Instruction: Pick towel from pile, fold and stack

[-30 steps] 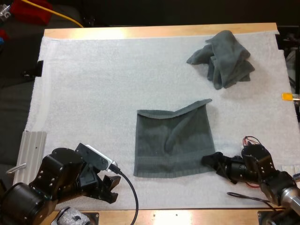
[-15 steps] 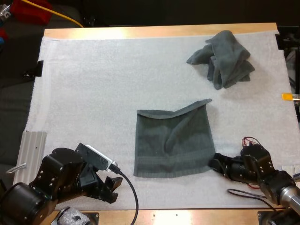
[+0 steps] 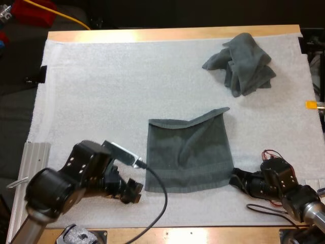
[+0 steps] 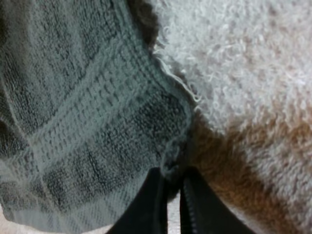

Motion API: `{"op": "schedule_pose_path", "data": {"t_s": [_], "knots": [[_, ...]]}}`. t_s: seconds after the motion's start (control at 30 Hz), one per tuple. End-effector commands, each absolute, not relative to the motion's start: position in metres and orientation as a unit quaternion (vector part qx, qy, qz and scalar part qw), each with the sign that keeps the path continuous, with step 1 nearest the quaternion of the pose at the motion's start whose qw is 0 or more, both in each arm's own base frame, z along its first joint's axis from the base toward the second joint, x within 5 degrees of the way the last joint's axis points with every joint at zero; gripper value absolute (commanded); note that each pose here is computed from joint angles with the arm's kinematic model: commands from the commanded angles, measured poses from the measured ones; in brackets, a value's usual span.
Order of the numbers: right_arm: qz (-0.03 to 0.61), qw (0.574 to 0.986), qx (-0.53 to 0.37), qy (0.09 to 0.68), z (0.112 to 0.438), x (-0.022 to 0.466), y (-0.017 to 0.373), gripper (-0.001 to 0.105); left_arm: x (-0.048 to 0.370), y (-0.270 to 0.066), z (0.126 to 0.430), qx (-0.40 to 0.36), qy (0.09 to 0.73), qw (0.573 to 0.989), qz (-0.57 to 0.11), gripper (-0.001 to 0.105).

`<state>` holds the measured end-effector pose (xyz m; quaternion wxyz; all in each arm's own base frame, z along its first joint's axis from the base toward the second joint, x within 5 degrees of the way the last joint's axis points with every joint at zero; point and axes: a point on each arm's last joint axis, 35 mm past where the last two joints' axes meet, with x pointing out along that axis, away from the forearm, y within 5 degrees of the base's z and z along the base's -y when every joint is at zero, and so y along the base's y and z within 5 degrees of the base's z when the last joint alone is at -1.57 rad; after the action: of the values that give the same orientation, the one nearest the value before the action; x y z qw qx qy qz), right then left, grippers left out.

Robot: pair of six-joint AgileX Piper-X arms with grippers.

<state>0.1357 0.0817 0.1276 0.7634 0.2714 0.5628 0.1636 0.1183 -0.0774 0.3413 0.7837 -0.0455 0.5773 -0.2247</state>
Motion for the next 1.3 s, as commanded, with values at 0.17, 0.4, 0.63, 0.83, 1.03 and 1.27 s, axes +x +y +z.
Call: {"op": "schedule_pose_path", "data": {"t_s": [0.17,0.4,0.63,0.83,1.03,1.27], "knots": [[0.162,0.763,0.256,0.572,0.125,0.134,0.080,0.001,0.135,-0.087,0.329,-0.059,0.588,0.778,-0.214,0.069],[0.164,0.764,0.254,0.570,0.125,0.134,0.080,0.001,0.140,-0.091,0.286,-0.086,0.597,0.772,-0.201,0.069],[0.164,0.766,0.250,0.568,0.125,0.134,0.080,0.001,0.143,-0.095,0.251,-0.145,0.598,0.759,-0.214,0.069],[0.164,0.767,0.250,0.568,0.125,0.134,0.080,0.001,0.142,-0.095,0.236,-0.166,0.600,0.754,-0.208,0.069],[0.164,0.767,0.249,0.568,0.125,0.134,0.080,0.001,0.138,-0.093,0.217,-0.169,0.610,0.748,-0.198,0.069],[0.164,0.767,0.249,0.568,0.125,0.134,0.080,0.001,0.137,-0.092,0.201,-0.183,0.603,0.752,-0.195,0.069]]}}
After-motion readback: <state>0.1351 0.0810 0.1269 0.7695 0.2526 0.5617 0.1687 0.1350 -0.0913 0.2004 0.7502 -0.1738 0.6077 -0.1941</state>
